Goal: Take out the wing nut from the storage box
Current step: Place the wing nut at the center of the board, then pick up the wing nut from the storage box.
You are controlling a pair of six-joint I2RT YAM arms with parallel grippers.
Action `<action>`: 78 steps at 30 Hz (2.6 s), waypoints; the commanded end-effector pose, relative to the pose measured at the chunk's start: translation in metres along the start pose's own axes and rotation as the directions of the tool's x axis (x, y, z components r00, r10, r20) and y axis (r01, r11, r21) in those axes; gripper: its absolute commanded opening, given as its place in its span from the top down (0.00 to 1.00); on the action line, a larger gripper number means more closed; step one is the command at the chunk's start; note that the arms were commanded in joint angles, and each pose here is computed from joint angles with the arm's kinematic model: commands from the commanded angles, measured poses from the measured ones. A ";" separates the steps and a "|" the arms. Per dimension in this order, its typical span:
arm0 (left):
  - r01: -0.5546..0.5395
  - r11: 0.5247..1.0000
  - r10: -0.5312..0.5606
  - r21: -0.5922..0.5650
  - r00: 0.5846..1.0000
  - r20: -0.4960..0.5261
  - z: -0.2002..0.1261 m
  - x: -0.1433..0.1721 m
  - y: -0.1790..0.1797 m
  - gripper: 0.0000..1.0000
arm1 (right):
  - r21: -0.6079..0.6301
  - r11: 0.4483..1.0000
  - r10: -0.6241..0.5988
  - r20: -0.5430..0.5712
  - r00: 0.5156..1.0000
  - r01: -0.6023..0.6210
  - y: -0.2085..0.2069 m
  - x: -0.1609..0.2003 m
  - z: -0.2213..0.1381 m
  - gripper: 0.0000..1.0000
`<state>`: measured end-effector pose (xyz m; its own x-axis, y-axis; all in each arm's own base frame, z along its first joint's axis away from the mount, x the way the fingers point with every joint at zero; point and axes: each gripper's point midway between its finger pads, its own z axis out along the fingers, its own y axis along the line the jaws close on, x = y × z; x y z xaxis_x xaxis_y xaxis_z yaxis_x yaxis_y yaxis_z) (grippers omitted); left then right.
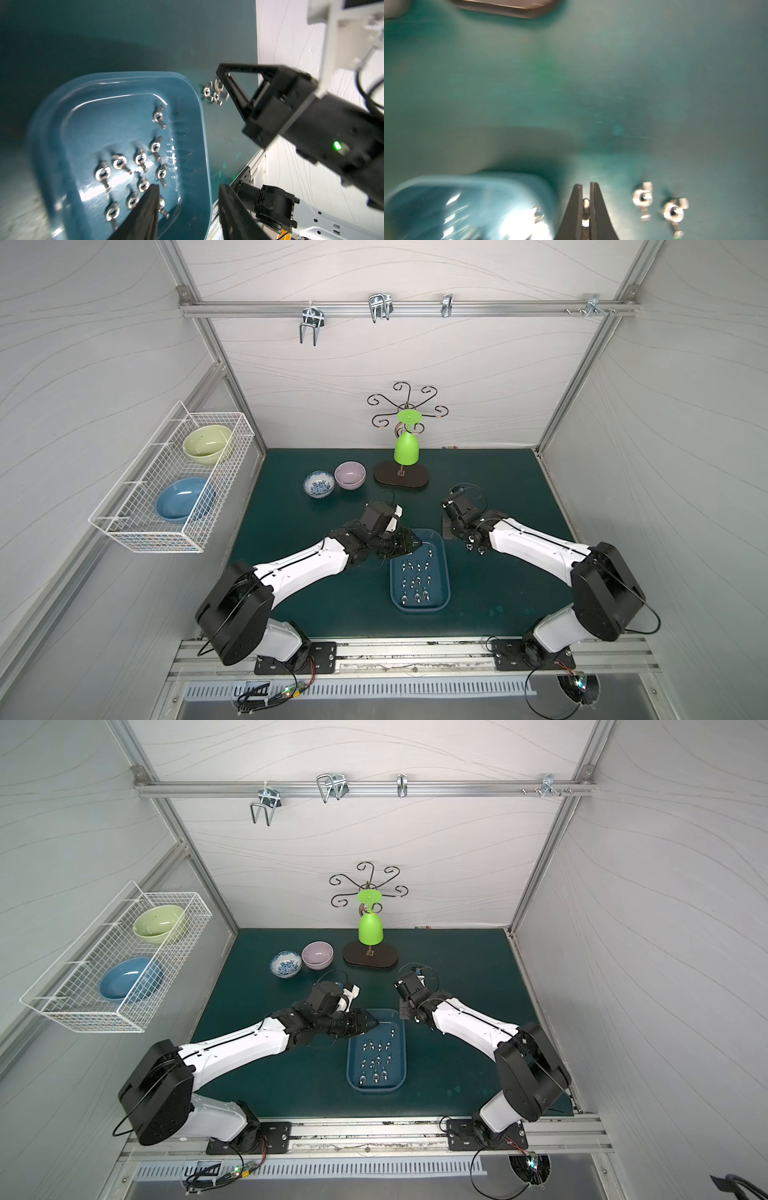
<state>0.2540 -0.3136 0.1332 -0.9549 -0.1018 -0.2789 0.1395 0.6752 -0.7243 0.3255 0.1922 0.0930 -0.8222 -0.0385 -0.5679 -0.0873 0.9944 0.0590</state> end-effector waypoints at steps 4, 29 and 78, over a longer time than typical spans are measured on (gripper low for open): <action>-0.057 0.994 0.058 0.097 0.998 -0.003 0.018 -0.007 -0.041 0.50 | -0.024 0.999 0.040 -0.084 0.996 -0.042 -0.010 0.014 0.031 1.00; -0.032 0.992 0.040 0.122 0.997 -0.062 0.039 0.003 -0.038 0.49 | 0.053 0.997 0.061 -0.198 0.978 -0.052 -0.028 0.047 0.059 0.88; 0.270 0.957 -0.248 -0.101 0.950 0.189 -0.063 -0.018 0.110 0.48 | -0.242 0.928 -0.326 -0.161 0.932 0.283 0.148 0.096 0.006 0.76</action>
<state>0.2642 -0.1900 0.0931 -0.8965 -0.4037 -0.1825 -0.1733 0.6987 -0.6940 0.2353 0.3355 0.0480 -0.8249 -0.3662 -0.4307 -0.4451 0.8904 0.0955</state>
